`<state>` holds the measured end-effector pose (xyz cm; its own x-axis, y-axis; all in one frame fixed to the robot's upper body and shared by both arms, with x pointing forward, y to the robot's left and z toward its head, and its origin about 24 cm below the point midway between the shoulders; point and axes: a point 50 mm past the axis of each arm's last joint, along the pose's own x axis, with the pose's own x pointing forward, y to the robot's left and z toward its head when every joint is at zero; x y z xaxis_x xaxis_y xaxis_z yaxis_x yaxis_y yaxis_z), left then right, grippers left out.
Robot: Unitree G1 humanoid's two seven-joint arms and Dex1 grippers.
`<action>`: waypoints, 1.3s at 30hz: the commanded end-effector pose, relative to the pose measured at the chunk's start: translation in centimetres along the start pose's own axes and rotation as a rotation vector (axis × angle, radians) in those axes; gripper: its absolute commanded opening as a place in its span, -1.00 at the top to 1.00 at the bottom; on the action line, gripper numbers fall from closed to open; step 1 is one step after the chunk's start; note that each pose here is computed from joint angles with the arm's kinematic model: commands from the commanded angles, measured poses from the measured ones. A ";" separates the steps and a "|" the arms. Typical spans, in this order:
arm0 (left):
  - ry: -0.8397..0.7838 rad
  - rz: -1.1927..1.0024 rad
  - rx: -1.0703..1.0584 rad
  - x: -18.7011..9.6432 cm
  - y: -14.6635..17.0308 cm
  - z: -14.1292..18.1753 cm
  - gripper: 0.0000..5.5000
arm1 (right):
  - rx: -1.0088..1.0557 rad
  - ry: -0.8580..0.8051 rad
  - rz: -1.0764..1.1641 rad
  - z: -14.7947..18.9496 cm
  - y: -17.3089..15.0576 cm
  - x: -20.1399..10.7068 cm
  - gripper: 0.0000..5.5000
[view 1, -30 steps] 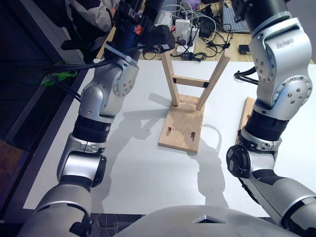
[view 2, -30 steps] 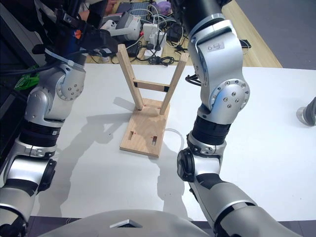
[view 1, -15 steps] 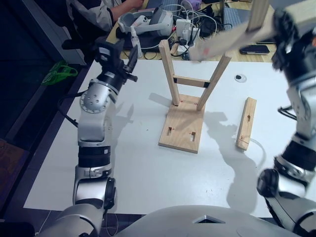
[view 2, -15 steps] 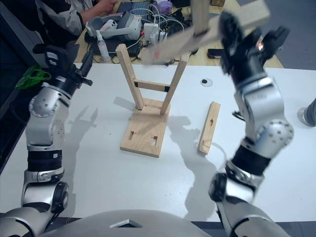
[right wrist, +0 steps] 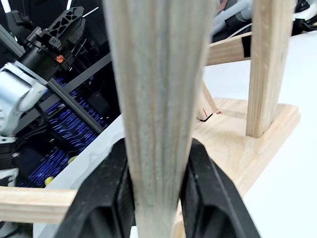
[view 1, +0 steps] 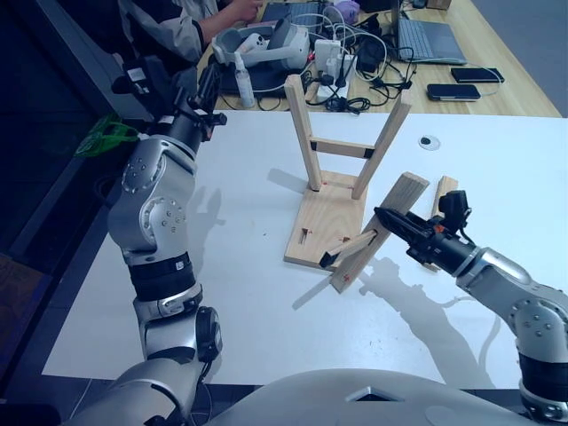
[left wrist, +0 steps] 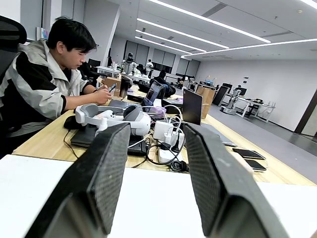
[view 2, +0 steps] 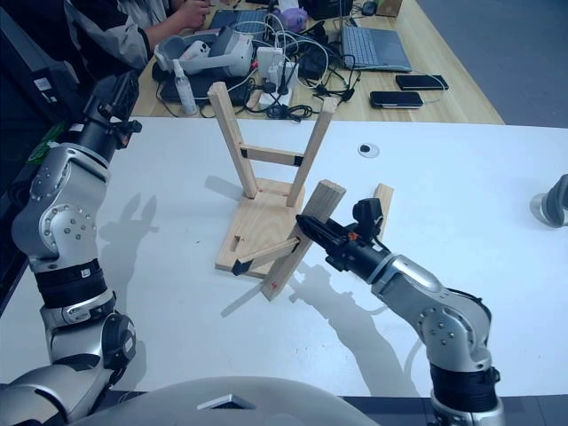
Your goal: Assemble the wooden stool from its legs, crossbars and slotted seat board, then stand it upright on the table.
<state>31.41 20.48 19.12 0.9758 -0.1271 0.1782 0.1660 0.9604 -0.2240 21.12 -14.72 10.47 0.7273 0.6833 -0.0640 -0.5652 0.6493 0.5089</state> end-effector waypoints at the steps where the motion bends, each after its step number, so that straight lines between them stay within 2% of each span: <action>1: 0.016 0.006 0.006 0.3 -0.4 -0.2 0.27 | -0.094 -0.070 -0.145 0.5 -1.6 1.2 0.64; 5: 0.035 0.006 0.020 0.2 -0.5 -0.7 0.27 | -0.187 -0.151 -0.247 2.4 -3.3 1.6 0.64; 11: 0.055 0.001 0.034 0.1 -0.6 -1.2 0.27 | 0.023 -0.267 -0.064 5.3 -1.9 1.7 0.64; 18: 0.084 -0.004 0.036 -0.1 -1.6 -2.3 0.27 | -0.015 -0.366 -0.381 5.9 -6.6 2.9 0.64; 23: 0.101 0.035 -0.006 -0.5 -2.7 -3.6 0.27 | 0.061 -0.361 -0.389 4.4 -6.9 3.8 0.64; 28: 0.116 0.048 -0.029 -0.7 -3.6 -4.4 0.27 | 0.052 -0.368 -0.408 4.0 -6.8 4.0 0.64; 39: 0.094 0.083 0.009 -0.5 -3.1 -3.9 0.27 | -0.257 -0.204 -0.423 3.1 -5.9 4.7 0.64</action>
<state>30.89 16.26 15.76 0.9943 -0.0855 0.0634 0.0987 0.9640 -0.2471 29.69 -16.23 11.22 0.9634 0.2637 0.0480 -0.2658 0.9168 0.2980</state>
